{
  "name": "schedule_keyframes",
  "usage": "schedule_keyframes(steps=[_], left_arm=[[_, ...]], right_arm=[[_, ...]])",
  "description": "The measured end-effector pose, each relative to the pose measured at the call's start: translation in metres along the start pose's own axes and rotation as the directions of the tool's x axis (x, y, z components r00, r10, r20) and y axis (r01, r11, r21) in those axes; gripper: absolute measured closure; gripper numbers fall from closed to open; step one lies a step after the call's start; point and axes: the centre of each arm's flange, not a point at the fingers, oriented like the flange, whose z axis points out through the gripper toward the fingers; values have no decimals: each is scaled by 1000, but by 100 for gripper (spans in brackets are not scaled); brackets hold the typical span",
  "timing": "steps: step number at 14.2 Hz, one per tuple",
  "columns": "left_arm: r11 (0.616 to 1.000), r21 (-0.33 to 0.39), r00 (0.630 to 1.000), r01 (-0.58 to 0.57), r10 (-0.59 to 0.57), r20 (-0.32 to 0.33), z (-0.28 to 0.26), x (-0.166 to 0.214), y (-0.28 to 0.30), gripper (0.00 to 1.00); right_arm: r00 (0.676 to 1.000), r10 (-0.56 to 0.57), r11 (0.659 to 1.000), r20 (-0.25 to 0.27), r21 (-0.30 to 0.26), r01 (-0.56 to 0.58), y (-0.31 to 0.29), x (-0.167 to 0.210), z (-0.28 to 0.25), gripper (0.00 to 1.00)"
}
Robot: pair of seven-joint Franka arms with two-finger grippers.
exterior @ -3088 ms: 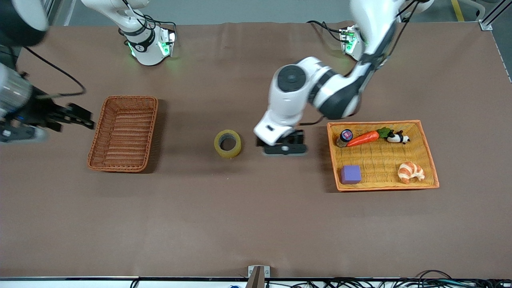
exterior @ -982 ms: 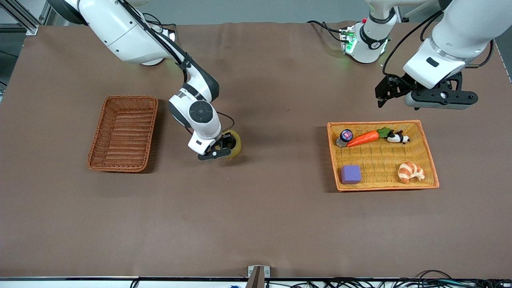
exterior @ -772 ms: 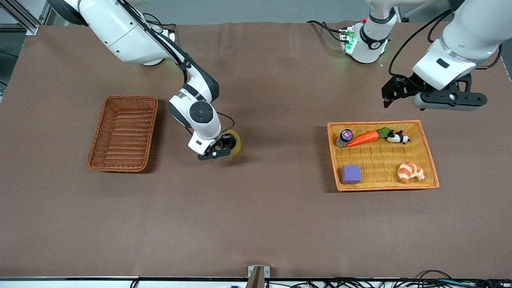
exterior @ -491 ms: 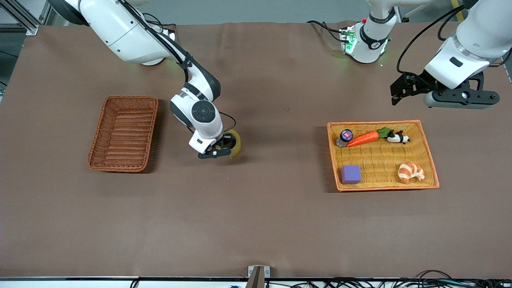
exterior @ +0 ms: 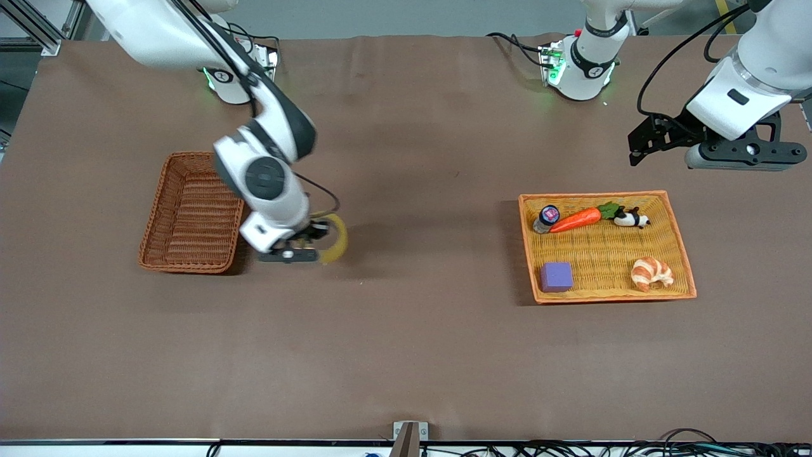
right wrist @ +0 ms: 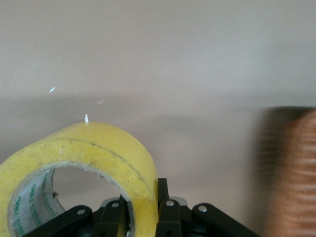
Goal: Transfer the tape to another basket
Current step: 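Carry the tape roll with the right gripper over the empty basket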
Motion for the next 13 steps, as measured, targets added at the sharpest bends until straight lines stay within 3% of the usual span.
schedule_keyframes(steps=[3, 5, 10, 13], left_arm=[[1000, 0, 1000, -1, 1, -1, 0, 0, 0, 0], [1000, 1, 1000, 0, 0, 10, 0, -1, 0, 0], [1000, 26, 1000, 2, -2, 16, 2, -1, -4, 0], [1000, 26, 1000, 2, -2, 17, 3, 2, -4, 0]], right_arm=[[999, -35, 999, 2, 1, 35, 127, -1, -47, 78], [999, -39, 999, 32, -14, 40, 199, -21, -35, 78], [994, -70, 998, 81, 7, 70, 297, -66, 38, 78], [998, -56, 998, 42, 13, 55, 315, -86, 77, 78]])
